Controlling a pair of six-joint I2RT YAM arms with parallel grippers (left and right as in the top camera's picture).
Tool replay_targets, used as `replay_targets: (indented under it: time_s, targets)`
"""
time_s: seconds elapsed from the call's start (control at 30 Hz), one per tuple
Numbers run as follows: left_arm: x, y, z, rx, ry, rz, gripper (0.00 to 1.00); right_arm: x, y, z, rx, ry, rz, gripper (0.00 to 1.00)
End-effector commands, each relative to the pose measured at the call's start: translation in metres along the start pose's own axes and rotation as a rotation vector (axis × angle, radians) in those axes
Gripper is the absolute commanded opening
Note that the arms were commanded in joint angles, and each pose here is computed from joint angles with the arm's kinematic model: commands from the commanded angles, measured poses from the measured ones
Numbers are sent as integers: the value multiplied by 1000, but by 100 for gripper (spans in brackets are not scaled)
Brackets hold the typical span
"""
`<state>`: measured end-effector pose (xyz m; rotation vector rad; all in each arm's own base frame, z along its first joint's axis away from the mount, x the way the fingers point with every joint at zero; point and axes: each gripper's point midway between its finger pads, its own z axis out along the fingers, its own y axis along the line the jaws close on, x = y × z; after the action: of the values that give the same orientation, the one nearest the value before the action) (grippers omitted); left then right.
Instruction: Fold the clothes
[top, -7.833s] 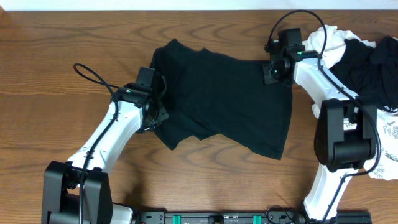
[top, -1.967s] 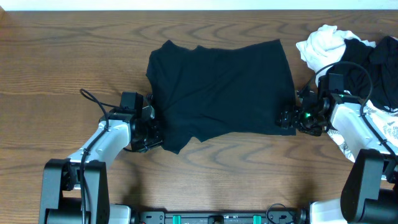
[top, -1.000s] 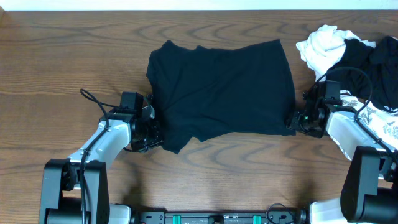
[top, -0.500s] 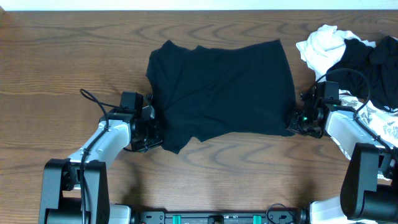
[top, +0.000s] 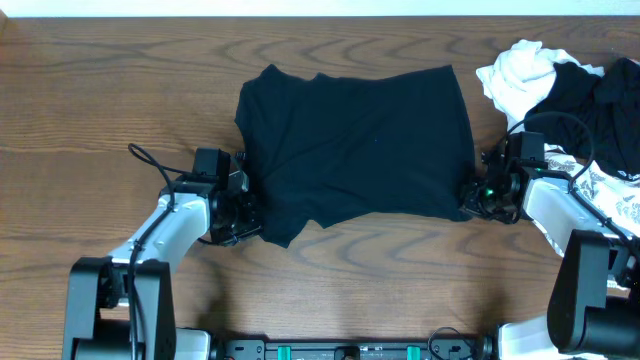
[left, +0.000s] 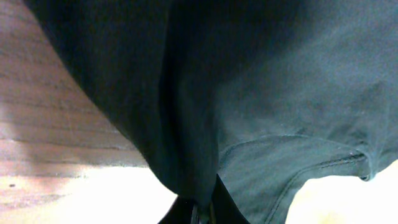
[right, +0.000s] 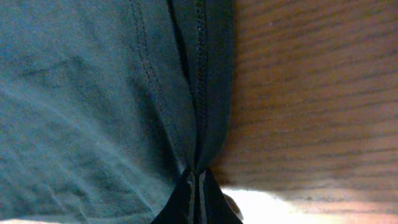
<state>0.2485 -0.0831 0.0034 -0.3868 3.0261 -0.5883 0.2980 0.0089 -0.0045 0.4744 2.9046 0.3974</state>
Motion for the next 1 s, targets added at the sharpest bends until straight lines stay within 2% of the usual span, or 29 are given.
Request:
replay_targets:
  time_s: [0.0, 0.23, 0.4, 0.97]
  targets:
    - [-5, -7, -15, 22, -59, 8, 6, 3, 1, -7, 10, -15, -11, 1]
    - [-17, -14, -49, 17, -206, 44, 6, -12, 13, -37, -17, -131, -48, 1]
    - [-14, -8, -64, -28, -254, 15, 6, -18, 18, -52, -29, -184, -60, 1]
    - [-2, 0, -82, -71, -285, -21, 6, 2, 16, -65, -18, -141, -42, 1]
